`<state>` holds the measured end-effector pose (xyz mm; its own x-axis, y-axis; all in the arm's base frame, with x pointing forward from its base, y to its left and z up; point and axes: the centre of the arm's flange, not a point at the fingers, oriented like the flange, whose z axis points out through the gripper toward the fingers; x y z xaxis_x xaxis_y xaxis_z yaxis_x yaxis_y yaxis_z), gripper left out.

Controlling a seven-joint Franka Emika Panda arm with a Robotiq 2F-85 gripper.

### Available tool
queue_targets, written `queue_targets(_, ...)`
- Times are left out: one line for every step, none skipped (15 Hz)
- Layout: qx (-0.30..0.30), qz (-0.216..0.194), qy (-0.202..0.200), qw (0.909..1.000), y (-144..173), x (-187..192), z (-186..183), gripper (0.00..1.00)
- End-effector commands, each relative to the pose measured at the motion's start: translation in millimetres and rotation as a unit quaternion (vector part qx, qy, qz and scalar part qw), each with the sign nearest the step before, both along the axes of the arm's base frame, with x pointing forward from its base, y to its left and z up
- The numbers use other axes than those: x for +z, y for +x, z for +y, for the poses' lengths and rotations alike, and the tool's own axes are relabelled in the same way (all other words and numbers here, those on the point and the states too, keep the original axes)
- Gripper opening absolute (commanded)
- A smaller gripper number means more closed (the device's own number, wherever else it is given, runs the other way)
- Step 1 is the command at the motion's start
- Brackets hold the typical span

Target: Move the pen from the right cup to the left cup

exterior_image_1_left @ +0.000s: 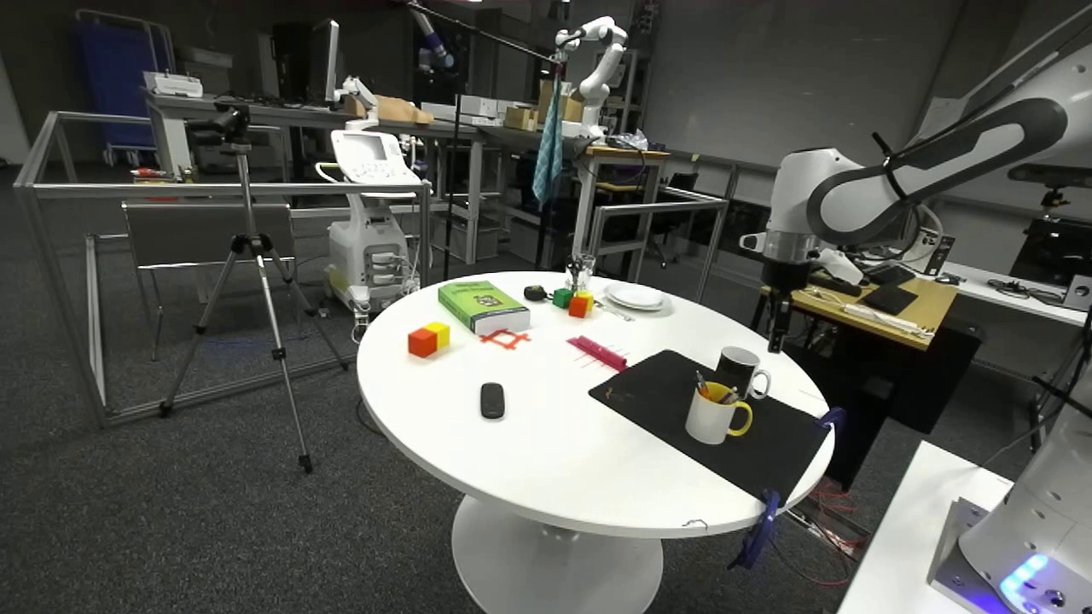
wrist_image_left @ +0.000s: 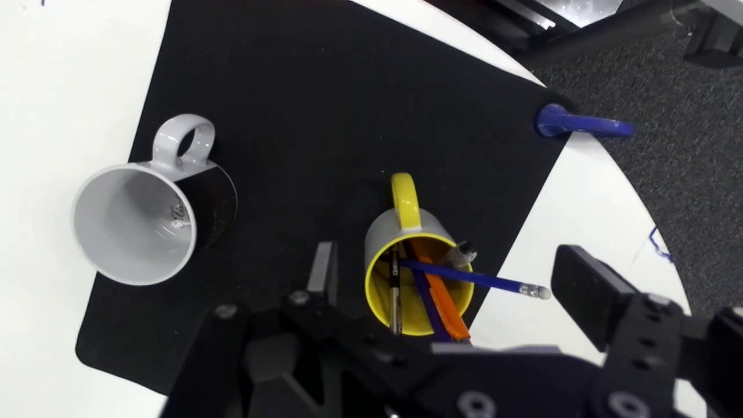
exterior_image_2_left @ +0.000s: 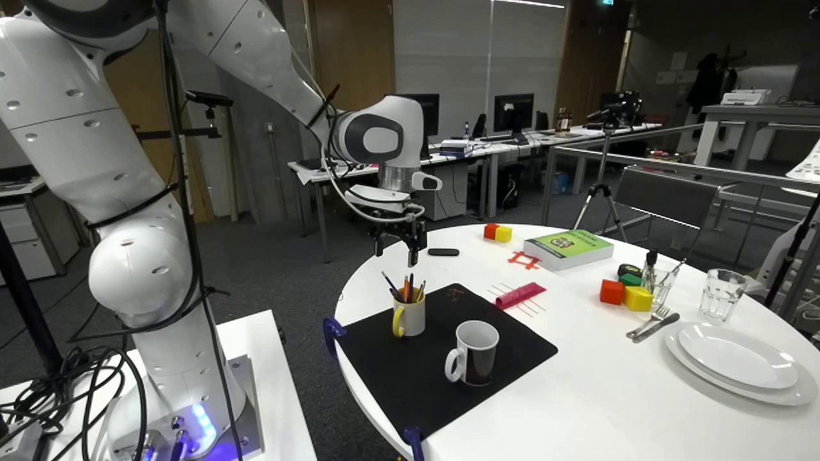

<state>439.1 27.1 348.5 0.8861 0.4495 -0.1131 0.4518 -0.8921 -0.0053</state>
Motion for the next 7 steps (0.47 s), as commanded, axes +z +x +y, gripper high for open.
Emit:
queue_targets(0.007,0.008,-0.022,0.9997,-13,9,6,1.00)
queue_targets(0.007,0.006,-0.006,0.9999,-2,0,3,1.00)
queue_targets(0.009,0.007,-0.008,0.9999,-2,0,4,1.00)
queue_targets(0.010,0.008,-0.009,0.9999,-3,0,5,1.00)
queue_targets(0.011,0.008,-0.010,0.9999,-3,0,5,1.00)
queue_targets(0.011,0.008,-0.010,0.9999,-3,0,5,1.00)
queue_targets(0.011,0.008,-0.010,0.9999,-3,0,5,1.00)
